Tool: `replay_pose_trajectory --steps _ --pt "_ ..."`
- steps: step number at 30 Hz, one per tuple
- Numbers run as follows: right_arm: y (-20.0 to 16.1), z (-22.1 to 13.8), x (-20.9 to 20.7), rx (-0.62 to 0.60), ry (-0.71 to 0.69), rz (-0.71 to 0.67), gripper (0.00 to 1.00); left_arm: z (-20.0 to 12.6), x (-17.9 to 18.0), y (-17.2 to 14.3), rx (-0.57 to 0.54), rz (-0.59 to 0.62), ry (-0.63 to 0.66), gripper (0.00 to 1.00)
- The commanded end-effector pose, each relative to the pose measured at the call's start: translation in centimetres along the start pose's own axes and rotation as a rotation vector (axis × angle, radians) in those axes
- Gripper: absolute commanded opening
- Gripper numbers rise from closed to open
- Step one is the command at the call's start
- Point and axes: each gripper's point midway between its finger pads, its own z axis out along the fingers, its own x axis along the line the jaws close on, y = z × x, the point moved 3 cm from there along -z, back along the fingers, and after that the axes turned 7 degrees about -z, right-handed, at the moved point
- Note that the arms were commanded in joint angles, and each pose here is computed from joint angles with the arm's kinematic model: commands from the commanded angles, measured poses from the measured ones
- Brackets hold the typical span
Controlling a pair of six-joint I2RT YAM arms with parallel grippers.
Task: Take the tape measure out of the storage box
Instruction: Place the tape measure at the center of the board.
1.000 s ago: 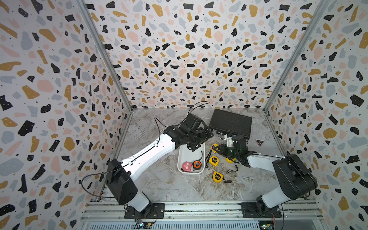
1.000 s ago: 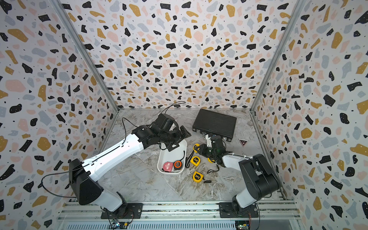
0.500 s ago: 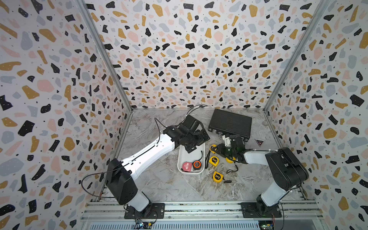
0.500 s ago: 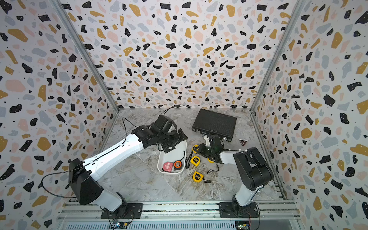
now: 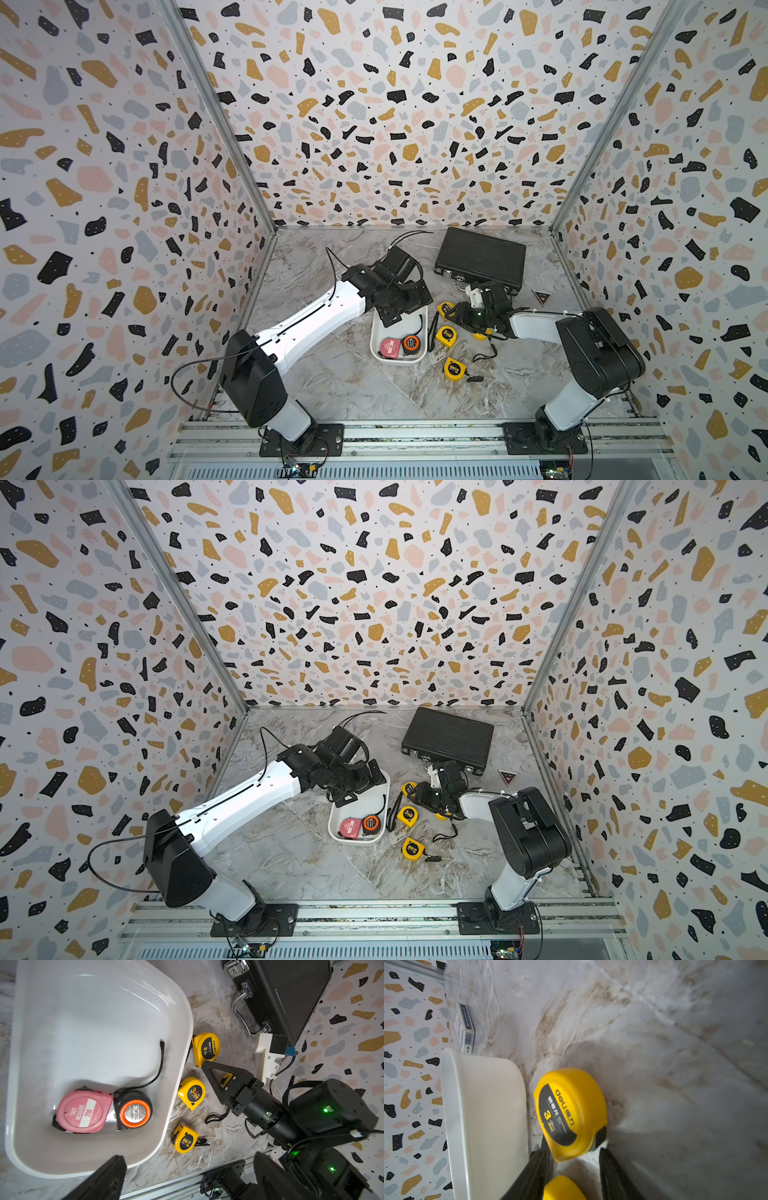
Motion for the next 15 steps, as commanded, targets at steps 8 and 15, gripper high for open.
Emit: replay_pose_trajectory --steps 8,15 --pt "0.8 -3.3 1.8 -0.042 -0.016 -0.071 0.59 1.2 4.0 -0.6 0.032 0.093 0.171 1.0" --pt "-0.1 -5.9 2.7 -0.033 -0.023 -0.089 0.68 3.8 5.8 -1.8 0.075 0.109 0.238 0.96"
